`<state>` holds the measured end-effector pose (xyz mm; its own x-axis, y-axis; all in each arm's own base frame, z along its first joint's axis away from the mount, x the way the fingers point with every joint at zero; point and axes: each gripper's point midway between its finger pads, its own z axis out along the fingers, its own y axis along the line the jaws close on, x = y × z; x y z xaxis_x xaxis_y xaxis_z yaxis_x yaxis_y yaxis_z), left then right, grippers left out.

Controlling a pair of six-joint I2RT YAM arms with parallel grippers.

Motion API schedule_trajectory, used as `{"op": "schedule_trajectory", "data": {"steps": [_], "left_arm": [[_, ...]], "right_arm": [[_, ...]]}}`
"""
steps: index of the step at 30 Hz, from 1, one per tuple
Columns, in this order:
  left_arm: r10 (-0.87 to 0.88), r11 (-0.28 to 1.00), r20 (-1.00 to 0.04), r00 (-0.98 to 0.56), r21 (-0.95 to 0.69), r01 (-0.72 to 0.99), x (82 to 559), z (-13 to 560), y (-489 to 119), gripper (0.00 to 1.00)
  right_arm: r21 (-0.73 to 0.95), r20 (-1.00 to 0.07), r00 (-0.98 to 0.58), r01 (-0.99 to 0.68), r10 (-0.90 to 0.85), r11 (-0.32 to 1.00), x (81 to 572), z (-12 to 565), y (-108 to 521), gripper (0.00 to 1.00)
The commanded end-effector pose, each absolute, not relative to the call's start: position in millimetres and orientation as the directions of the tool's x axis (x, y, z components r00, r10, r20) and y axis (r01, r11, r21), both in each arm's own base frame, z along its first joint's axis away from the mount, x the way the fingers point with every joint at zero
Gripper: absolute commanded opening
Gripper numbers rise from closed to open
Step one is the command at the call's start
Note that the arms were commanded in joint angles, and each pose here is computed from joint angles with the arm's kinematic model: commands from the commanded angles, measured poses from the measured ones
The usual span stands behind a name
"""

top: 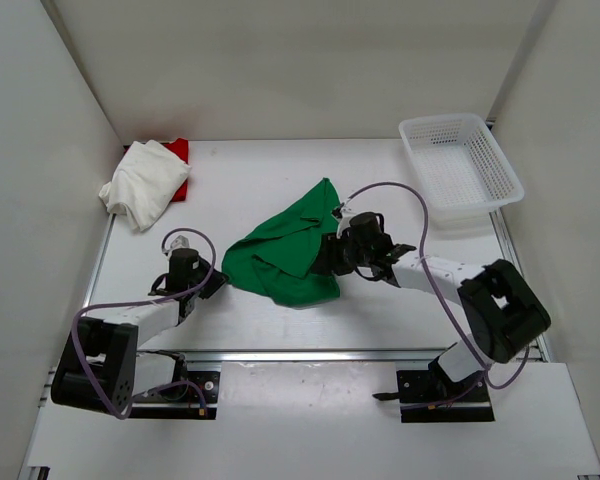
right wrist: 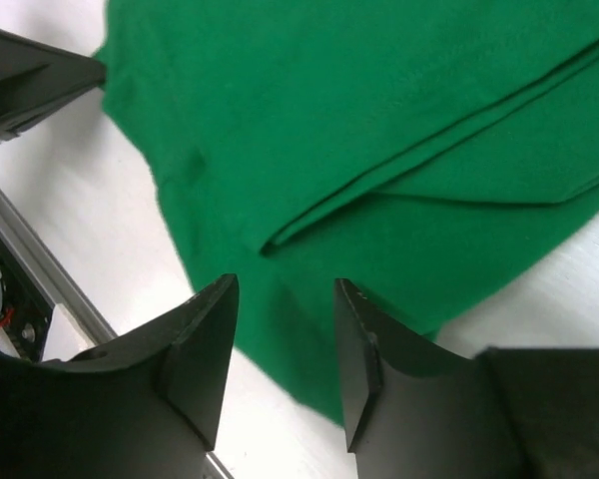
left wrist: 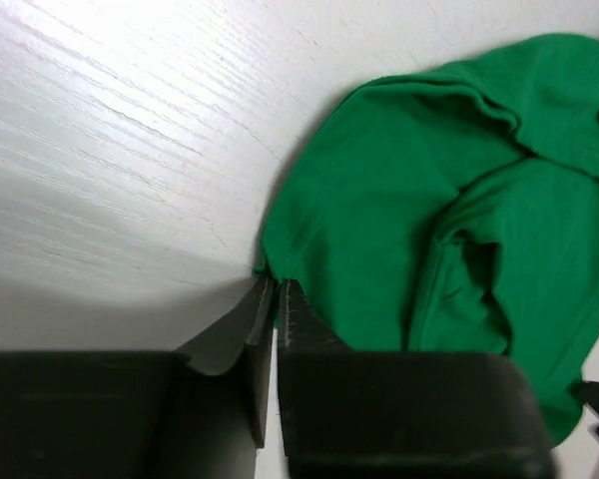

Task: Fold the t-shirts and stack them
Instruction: Flatten out the tshirt

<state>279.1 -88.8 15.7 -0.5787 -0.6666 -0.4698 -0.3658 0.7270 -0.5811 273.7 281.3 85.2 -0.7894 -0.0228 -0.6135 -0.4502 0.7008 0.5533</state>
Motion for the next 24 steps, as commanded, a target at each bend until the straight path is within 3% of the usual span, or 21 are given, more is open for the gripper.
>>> {"op": "schedule_trajectory", "data": {"steps": [1, 4, 7, 12, 18, 24], "left_arm": [[-0.67, 0.725, -0.492, -0.556, -0.596, -0.346, 288.6, 26.6, -90.7, 0.1], [-0.668, 0.726, -0.505, -0.546, -0.602, -0.332, 289.9, 33.3, -91.2, 0.0], [-0.654, 0.737, -0.53, -0.54, -0.608, -0.295, 293.5, 45.8, -95.9, 0.0], [-0.612, 0.767, -0.579, -0.539, -0.601, -0.225, 300.2, 69.8, -106.7, 0.0], [-0.613, 0.766, -0.593, -0.522, -0.607, -0.21, 301.6, 78.1, -104.8, 0.0], [-0.616, 0.761, -0.576, -0.537, -0.61, -0.22, 297.2, 69.5, -105.2, 0.0]], "right_arm": [[0.592, -0.632, -0.774, -0.458, 0.029, 0.663, 296.2, 99.2, 298.0, 0.42], [0.614, -0.612, -0.789, -0.432, 0.053, 0.661, 302.0, 90.4, 301.7, 0.45], [0.648, -0.585, -0.808, -0.416, 0.067, 0.638, 305.7, 87.5, 307.8, 0.44], [0.664, -0.595, -0.798, -0.424, 0.092, 0.615, 323.1, 101.9, 315.8, 0.26], [0.641, -0.598, -0.797, -0.413, 0.084, 0.647, 339.5, 110.7, 312.9, 0.46], [0.627, -0.536, -0.843, -0.361, 0.047, 0.69, 330.1, 84.0, 308.6, 0.47]]}}
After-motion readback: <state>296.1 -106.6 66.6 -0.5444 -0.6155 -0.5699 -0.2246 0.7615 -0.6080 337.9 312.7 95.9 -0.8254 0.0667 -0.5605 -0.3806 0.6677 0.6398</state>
